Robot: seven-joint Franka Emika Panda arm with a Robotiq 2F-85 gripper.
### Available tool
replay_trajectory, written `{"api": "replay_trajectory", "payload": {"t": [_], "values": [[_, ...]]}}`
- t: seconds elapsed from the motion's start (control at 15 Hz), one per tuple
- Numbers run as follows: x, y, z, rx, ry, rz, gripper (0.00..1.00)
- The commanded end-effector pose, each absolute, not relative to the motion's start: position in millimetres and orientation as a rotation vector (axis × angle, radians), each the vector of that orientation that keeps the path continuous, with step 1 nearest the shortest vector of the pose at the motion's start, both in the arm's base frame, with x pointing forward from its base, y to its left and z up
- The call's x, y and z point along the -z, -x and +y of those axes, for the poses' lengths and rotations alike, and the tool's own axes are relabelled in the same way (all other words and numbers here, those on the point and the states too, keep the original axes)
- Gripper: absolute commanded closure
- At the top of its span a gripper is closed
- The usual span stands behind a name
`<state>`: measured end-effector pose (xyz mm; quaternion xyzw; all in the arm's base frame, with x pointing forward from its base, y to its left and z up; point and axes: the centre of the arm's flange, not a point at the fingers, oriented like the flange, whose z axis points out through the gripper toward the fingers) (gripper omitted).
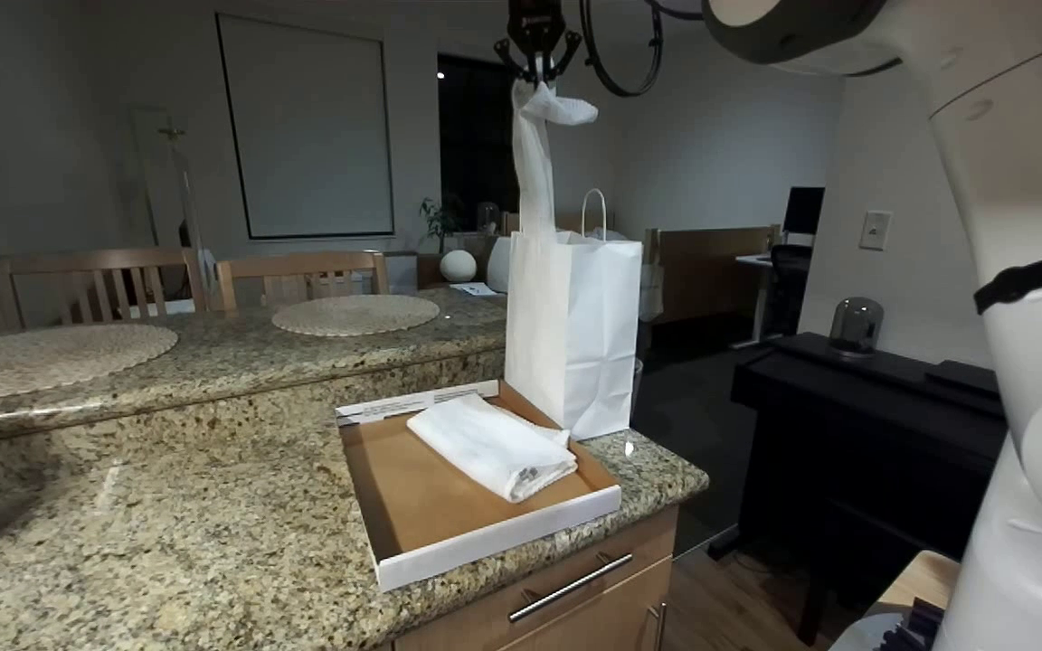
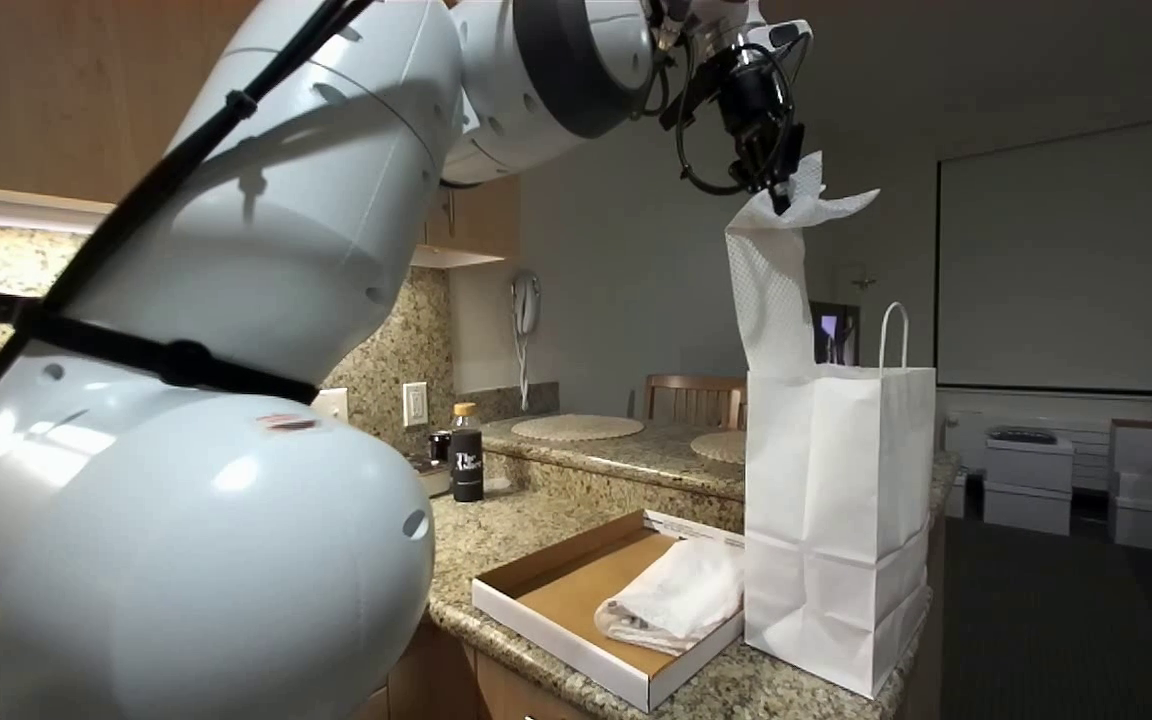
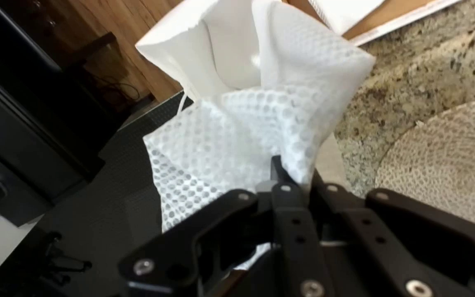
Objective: Put the white towels inside the white paper bag
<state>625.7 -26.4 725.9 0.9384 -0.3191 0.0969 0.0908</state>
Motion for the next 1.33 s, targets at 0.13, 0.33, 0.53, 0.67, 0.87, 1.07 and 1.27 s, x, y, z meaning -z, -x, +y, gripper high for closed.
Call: {"api": "replay_trajectory", "payload": {"t": [0.13,0.33,0.53,0.67,0.87,1.07,1.27], "values": [[-670.9,-596.2,-62.4,-0.076,-2.744,-0.994,0.92],[-659.0,-599.4,-83.3,-0.038,-2.691,-1.062,0.92],[-641.3,-607.4,-95.7,-0.022,-2.576,-1.131,0.92],[-631.7,-610.3,-97.4,-0.065,-2.453,-1.152,0.92],[-629.0,-616.4,-83.2,-0.200,-2.295,-1.115,0.93],[-636.3,-622.1,-58.2,-0.325,-2.145,-1.051,0.93],[-634.2,-626.0,-36.0,-0.385,-1.990,-0.974,0.94]]}}
